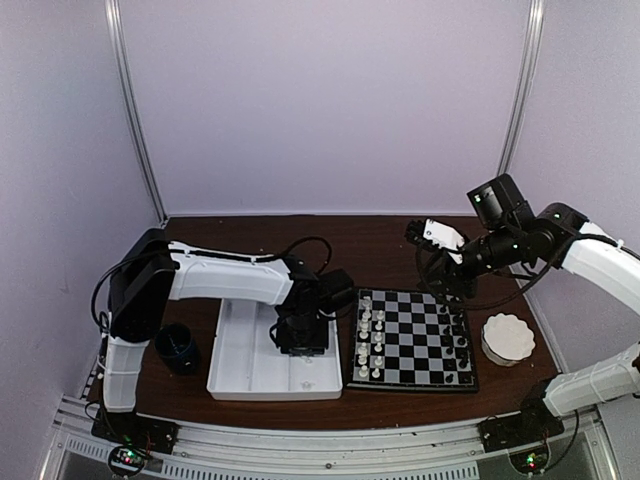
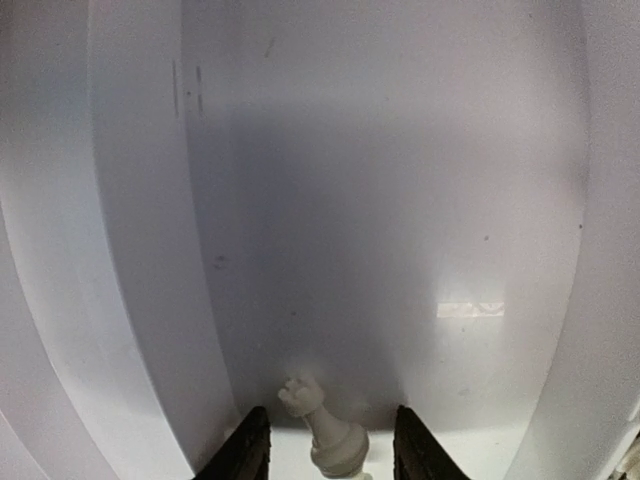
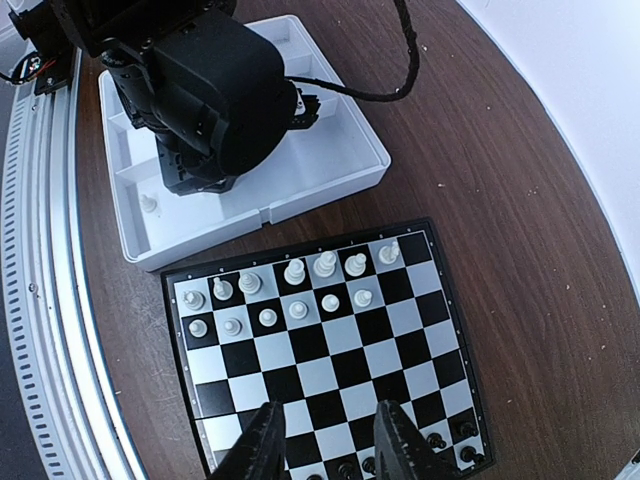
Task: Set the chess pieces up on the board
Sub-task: Pick up the pawn from the storage box.
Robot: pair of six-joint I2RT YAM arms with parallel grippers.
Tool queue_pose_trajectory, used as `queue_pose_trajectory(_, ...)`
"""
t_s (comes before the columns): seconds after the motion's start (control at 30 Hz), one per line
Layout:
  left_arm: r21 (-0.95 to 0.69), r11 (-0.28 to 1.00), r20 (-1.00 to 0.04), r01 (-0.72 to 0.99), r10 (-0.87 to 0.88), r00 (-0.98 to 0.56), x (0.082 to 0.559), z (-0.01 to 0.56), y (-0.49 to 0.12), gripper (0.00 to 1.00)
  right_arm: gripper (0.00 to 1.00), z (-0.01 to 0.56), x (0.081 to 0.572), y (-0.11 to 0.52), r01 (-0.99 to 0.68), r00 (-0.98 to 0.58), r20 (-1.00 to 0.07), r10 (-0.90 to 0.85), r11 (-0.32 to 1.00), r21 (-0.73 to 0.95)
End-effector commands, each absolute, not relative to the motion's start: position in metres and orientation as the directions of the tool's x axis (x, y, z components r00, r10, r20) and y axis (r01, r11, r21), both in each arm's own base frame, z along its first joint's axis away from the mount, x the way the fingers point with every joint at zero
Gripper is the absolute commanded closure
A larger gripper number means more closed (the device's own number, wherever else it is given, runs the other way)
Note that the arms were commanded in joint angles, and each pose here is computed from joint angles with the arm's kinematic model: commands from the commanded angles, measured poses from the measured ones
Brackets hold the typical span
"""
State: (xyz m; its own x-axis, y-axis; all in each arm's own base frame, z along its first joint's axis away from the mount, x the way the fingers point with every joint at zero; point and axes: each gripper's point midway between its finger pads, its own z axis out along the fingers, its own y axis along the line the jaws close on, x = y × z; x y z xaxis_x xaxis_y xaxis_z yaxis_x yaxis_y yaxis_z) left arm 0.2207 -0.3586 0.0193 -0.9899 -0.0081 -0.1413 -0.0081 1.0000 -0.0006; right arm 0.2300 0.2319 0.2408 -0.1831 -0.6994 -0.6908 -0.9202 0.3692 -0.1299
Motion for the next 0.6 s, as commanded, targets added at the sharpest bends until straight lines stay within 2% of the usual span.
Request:
queue_pose_trajectory(0.0,0.051,0.999,-0.12,-0.002,0.004,-0.993,0.211,0.017,-0.345,0.58,0.67,0.239,0.234,0.233,-0.916,-0.183,-0.688,-0.702,0.376,-0.14)
queue_pose_trajectory(0.17,0.046,0.999,-0.098,0.01,0.014,-0.995,0.2,0.02,-0.341,0.63,0.67,0.235,0.234,0.234,-0.918,-0.192,-0.682,-0.706,0.376,-0.131)
queue_pose_trajectory(0.57,0.046,0.998,-0.052,0.037,0.04,-0.998,0.19,0.015,-0.338,0.8,0.68,0.234,0.237,0.235,-0.916,-0.197,-0.678,-0.708,0.379,-0.13)
